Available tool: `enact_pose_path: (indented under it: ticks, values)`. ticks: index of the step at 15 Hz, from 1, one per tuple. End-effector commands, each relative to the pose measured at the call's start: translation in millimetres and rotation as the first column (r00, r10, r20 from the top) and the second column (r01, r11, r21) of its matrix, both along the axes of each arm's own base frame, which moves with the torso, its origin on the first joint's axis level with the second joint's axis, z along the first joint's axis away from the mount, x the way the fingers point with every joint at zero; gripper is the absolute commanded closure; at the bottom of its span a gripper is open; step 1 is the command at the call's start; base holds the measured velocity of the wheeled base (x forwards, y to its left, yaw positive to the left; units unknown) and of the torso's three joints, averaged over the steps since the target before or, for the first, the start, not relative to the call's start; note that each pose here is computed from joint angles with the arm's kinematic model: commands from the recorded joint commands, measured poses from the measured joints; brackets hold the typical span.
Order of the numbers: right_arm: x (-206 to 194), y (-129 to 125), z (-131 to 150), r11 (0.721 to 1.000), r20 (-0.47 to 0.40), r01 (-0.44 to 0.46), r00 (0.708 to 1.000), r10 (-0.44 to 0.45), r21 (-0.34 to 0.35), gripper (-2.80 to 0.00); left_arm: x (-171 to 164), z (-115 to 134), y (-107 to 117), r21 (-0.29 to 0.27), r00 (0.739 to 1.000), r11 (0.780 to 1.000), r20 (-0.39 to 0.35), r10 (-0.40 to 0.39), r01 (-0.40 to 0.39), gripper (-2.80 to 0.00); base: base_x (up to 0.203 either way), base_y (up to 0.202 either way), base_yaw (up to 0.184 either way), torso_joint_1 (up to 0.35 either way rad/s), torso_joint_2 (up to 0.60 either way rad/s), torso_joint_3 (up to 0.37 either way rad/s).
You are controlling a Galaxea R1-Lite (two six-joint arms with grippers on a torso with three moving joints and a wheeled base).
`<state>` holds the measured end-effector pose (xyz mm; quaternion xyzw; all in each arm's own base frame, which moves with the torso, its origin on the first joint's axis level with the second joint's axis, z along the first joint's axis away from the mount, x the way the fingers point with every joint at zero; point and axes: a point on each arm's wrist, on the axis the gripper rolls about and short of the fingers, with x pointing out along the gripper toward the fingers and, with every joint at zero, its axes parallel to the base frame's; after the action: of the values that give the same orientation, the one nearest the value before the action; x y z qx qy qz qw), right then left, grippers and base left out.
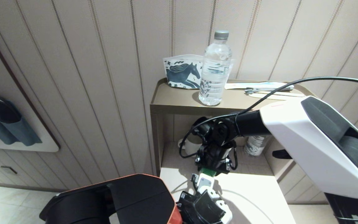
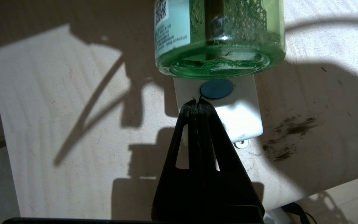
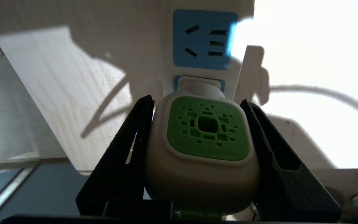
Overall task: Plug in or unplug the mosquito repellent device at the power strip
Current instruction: Hold the socket with your left hand and unplug it with your right hand
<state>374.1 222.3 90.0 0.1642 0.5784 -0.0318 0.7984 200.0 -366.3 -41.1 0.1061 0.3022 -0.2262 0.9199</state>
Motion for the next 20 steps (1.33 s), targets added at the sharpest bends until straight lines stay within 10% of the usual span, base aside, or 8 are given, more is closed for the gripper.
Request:
enact_pose_path:
  ticks: [1, 9, 20]
  values:
    - [-3, 4, -3, 0.999, -0.006, -0.022, 1.000, 0.022, -0.027, 0.00, 0, -1, 0, -0.001, 1.000, 1.000, 0.002, 0.004, -0.004, 0.00, 0.000, 0.000, 0.000, 0.000, 0.00, 0.000]
    - [-9, 11, -26, 0.963, -0.037, -0.150, 0.989, 0.145, -0.224, 0.00, 0, -2, 0, -0.001, 1.000, 1.000, 0.000, 0.005, -0.005, 0.00, 0.000, 0.000, 0.000, 0.000, 0.00, 0.000]
    - [-5, 6, 8, 0.979, 0.032, -0.127, 0.990, 0.134, -0.157, 0.00, 0, -2, -1, -0.009, 1.000, 1.000, 0.007, 0.002, -0.002, 0.00, 0.000, 0.000, 0.000, 0.000, 0.00, 0.000]
